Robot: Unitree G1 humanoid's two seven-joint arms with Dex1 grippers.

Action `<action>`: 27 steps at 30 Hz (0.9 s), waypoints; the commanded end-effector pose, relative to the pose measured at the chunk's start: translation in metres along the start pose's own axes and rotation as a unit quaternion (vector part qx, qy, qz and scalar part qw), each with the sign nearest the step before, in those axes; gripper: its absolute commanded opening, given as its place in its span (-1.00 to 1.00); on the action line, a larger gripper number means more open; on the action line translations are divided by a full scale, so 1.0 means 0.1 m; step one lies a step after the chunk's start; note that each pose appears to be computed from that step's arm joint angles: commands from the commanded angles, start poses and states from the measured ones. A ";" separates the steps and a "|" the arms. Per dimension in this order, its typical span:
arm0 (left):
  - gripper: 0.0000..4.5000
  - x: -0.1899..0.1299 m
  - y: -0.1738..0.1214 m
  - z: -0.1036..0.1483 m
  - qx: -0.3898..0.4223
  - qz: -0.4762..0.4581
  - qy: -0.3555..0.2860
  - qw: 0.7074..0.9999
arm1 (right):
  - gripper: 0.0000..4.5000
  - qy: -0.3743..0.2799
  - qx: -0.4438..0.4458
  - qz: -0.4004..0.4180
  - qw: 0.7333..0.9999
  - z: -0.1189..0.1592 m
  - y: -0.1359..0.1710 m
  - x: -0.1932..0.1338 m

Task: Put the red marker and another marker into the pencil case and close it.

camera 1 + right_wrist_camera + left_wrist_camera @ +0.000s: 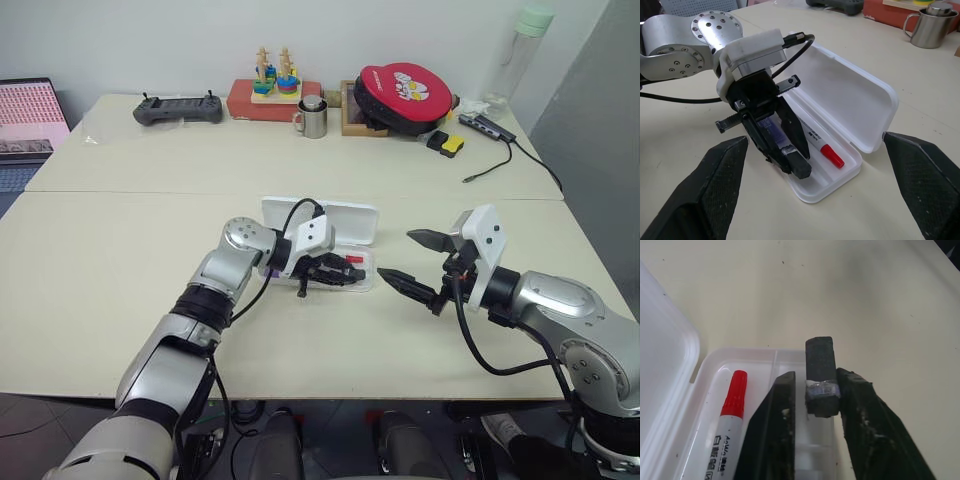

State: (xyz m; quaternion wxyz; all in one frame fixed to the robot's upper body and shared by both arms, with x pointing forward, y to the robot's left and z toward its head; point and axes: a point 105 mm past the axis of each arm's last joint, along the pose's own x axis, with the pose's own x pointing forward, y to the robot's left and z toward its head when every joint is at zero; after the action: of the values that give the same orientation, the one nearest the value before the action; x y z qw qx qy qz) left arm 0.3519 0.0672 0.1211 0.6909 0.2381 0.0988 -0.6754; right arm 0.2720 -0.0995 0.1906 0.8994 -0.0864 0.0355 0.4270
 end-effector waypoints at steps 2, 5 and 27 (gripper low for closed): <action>0.07 -0.03 0.09 0.10 0.020 0.019 -0.006 1.000 | 1.00 -0.020 -0.017 0.002 1.000 0.11 0.04 -0.03; 0.30 -0.04 0.09 0.10 0.016 0.018 -0.011 1.000 | 1.00 -0.019 -0.016 0.001 1.000 0.11 0.04 -0.03; 1.00 -1.35 -0.15 0.28 -0.149 0.244 -0.171 0.943 | 0.02 -0.034 -0.033 -0.020 0.999 0.75 -0.79 0.80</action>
State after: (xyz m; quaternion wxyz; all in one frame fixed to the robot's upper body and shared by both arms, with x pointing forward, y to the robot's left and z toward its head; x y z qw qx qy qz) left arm 0.3257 0.1626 0.1854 0.8523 0.0245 0.0472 -0.5203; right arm 0.3729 -0.0835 0.2548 0.9063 -0.0906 0.0019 0.4128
